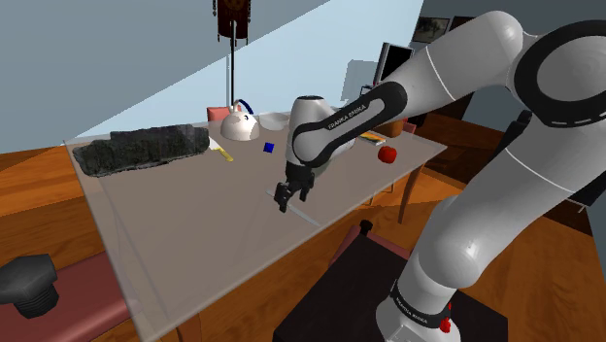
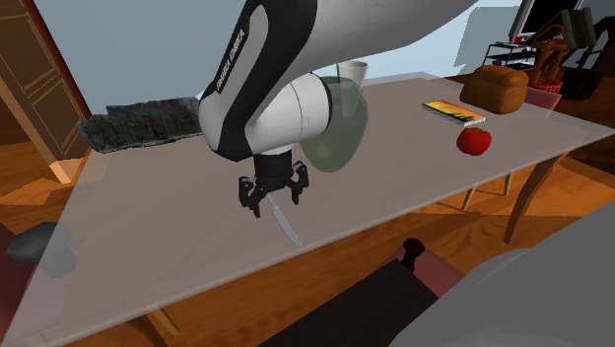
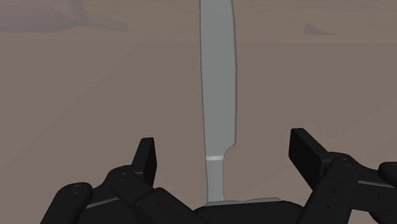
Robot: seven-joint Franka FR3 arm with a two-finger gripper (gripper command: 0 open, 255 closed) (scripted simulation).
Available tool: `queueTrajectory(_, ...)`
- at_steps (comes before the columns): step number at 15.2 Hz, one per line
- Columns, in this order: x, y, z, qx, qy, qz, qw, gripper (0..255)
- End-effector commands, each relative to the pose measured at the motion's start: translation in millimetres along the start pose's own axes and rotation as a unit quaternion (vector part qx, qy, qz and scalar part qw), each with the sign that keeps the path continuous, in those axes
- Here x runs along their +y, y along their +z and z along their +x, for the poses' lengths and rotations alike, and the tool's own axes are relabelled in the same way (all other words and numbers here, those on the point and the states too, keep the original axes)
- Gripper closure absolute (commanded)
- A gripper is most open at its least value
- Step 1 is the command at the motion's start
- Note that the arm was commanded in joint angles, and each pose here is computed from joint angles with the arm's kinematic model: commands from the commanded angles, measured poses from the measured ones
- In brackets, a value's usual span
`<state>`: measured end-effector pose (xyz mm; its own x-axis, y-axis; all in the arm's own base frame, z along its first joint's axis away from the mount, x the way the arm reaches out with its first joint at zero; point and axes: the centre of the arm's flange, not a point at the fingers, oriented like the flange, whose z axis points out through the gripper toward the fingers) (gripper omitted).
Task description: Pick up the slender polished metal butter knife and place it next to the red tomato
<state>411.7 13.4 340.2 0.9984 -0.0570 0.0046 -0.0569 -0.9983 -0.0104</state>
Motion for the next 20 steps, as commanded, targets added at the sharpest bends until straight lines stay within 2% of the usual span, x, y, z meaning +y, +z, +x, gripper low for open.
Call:
queueTrajectory(1, 0.0, 0.0, 0.0, 0.000, 0.000, 0.000, 1.0000, 0)
queueTrajectory(2, 0.0, 0.0, 0.0, 0.000, 0.000, 0.000, 1.0000, 255)
queueTrajectory(11, 0.0, 0.0, 0.0, 0.000, 0.000, 0.000, 1.0000, 255)
queueTrajectory(20, -0.5, -47.5, 0.2, 0.000, 0.000, 0.000, 1.0000, 255)
